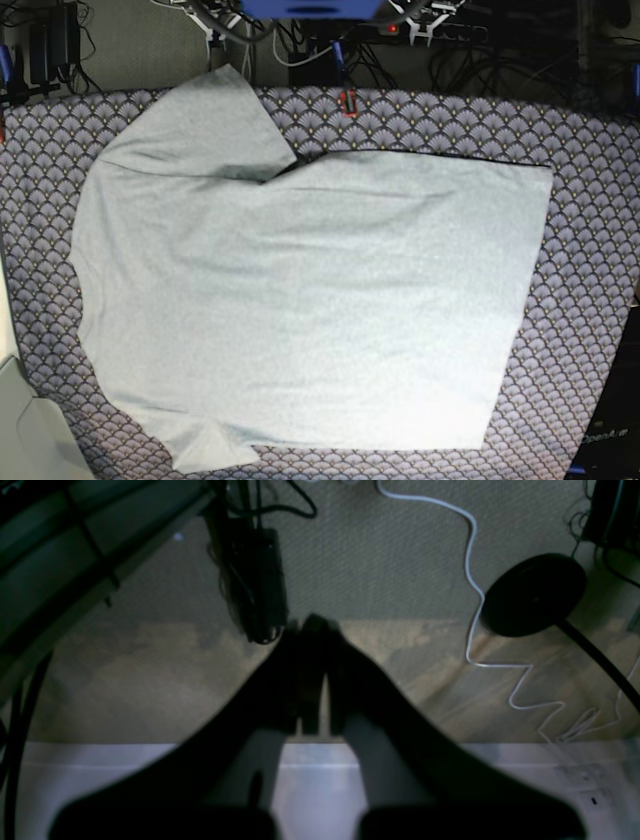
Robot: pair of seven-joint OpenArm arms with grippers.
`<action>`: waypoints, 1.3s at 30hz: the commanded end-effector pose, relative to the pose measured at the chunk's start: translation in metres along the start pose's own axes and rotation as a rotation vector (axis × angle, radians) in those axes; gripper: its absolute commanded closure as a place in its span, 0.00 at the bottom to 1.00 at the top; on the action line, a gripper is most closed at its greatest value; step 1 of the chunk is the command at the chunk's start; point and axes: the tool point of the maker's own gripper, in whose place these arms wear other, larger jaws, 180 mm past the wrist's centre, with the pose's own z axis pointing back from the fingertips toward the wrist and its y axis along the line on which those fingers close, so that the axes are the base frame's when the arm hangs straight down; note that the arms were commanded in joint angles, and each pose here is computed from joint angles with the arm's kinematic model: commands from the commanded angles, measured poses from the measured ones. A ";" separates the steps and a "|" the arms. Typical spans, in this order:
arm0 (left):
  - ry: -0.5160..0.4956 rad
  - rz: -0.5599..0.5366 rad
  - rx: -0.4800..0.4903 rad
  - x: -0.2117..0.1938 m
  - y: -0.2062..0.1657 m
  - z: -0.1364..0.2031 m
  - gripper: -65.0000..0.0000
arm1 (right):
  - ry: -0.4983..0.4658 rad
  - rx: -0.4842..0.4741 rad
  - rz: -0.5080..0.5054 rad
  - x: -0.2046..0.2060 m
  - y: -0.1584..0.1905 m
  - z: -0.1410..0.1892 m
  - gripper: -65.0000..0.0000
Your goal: Fold the T-shirt properly
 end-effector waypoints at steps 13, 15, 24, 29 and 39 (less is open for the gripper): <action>0.010 0.001 0.002 -0.005 0.001 0.000 0.99 | 0.006 0.012 -0.003 -0.002 0.002 0.000 1.00; 0.010 0.001 0.002 -0.005 0.001 0.000 0.99 | 0.007 0.012 -0.003 -0.003 0.002 0.000 1.00; -0.004 -0.013 -0.007 -0.013 -0.001 0.013 0.99 | -0.051 0.004 -0.002 -0.026 -0.002 0.007 1.00; -0.043 -0.017 0.000 -0.011 0.006 0.025 0.99 | -0.149 -0.003 0.000 -0.023 -0.006 0.022 1.00; -0.374 -0.089 0.020 0.034 0.025 0.113 0.99 | -0.425 -0.031 0.015 0.009 -0.023 0.095 1.00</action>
